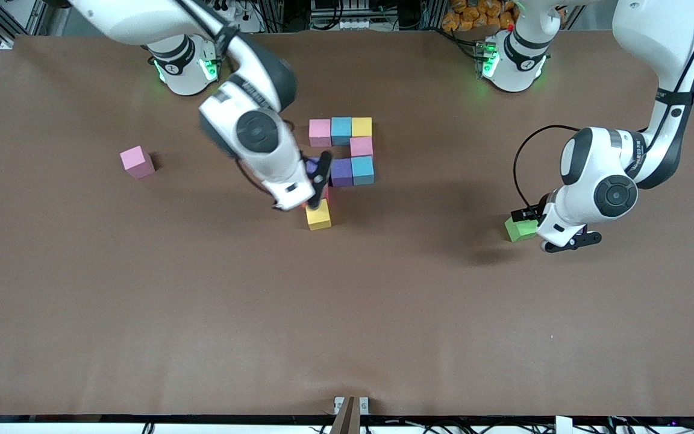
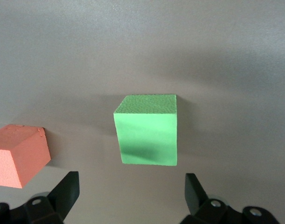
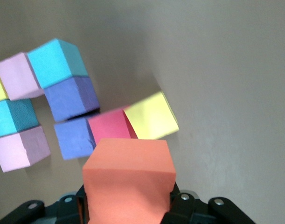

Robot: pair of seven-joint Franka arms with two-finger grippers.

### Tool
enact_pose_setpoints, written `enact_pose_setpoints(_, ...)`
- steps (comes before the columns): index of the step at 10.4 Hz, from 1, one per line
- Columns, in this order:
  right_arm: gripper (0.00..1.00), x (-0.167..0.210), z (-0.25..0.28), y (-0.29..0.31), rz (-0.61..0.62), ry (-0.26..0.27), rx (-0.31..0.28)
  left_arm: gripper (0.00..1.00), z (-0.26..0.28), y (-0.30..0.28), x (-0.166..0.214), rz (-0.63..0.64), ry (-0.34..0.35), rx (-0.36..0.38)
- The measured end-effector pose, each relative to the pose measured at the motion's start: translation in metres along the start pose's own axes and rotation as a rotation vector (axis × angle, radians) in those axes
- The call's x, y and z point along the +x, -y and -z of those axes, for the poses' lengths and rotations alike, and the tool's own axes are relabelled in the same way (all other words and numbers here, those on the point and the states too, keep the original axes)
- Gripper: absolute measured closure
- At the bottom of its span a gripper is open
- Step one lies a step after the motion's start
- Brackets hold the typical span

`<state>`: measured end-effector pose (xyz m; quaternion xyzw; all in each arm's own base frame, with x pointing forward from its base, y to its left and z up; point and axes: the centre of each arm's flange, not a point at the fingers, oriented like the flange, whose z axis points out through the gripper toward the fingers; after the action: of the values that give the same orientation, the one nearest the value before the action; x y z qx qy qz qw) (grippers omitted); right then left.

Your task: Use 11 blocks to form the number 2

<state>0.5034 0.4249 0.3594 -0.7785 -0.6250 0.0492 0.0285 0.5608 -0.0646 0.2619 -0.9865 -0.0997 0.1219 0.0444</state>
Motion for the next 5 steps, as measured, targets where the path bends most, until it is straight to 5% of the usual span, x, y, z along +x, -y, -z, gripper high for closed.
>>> enact_pose_setpoints(5,0.4,0.08,-0.046,0.031,0.122,0.004,-0.035,0.0,-0.031,0.02,0.016,0.042,-0.023,-0.033)
